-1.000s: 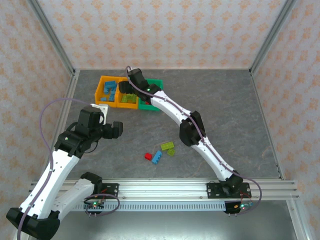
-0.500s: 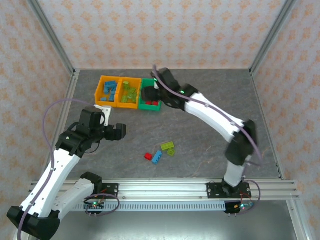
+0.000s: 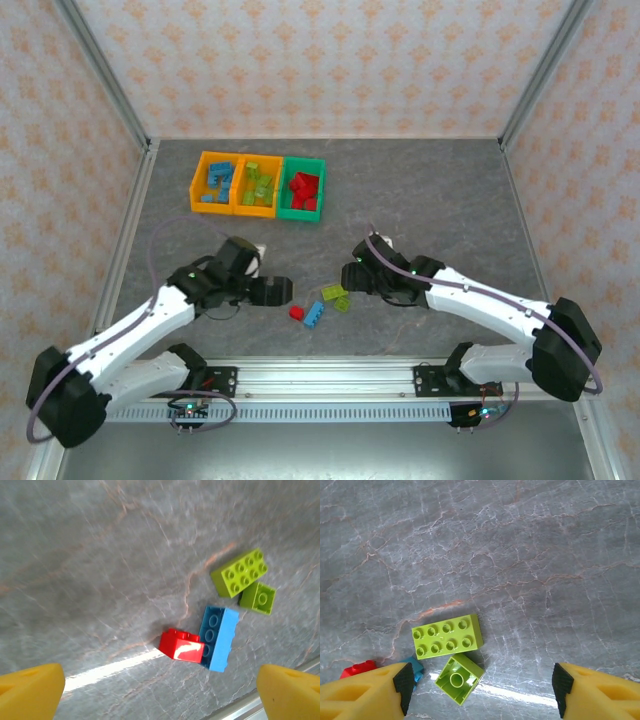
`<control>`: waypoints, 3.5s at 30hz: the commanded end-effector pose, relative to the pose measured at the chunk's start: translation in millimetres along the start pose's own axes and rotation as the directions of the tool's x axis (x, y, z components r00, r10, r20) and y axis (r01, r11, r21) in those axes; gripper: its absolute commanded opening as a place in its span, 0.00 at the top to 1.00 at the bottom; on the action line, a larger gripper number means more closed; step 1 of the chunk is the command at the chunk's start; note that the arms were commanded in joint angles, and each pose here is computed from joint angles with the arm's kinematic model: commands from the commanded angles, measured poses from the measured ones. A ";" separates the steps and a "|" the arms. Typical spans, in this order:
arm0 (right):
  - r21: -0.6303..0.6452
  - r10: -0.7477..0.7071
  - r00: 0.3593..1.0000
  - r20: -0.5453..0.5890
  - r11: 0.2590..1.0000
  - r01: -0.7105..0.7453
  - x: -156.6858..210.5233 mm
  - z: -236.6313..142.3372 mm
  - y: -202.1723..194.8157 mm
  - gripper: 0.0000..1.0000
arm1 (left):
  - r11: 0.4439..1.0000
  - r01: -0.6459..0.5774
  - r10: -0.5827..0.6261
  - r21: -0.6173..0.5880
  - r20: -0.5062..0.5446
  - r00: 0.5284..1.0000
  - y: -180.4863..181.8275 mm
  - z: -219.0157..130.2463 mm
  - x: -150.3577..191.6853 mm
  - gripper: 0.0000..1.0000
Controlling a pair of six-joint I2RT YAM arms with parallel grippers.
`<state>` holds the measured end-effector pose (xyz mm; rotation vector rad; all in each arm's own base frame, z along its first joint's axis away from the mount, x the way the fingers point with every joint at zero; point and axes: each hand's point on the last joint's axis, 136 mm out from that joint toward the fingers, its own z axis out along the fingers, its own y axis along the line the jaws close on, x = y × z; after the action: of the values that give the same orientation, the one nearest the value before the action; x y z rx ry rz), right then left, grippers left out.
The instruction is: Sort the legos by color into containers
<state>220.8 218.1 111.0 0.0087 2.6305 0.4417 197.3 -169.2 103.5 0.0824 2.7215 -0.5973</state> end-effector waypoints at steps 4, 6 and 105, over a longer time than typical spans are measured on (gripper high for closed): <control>0.004 0.012 0.997 0.072 1.000 -0.012 -25.5 -6.8 13.7 0.25 | 0.987 -0.067 0.064 -0.146 -0.025 0.998 -7.8 37.6 7.6 0.12; 0.014 0.000 0.998 0.061 1.000 -0.001 -26.9 -5.3 16.0 0.24 | 0.981 -0.089 0.080 -0.173 -0.054 0.995 -6.0 47.4 12.3 0.23; 0.116 -0.319 0.947 0.017 0.942 0.315 -16.9 43.6 90.0 0.62 | 0.971 -0.079 0.167 -0.224 0.406 0.899 26.0 -67.4 -35.3 0.16</control>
<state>223.4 305.3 52.3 -0.4557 2.7189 0.0178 212.1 -130.4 154.2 0.0841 2.3414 -0.3129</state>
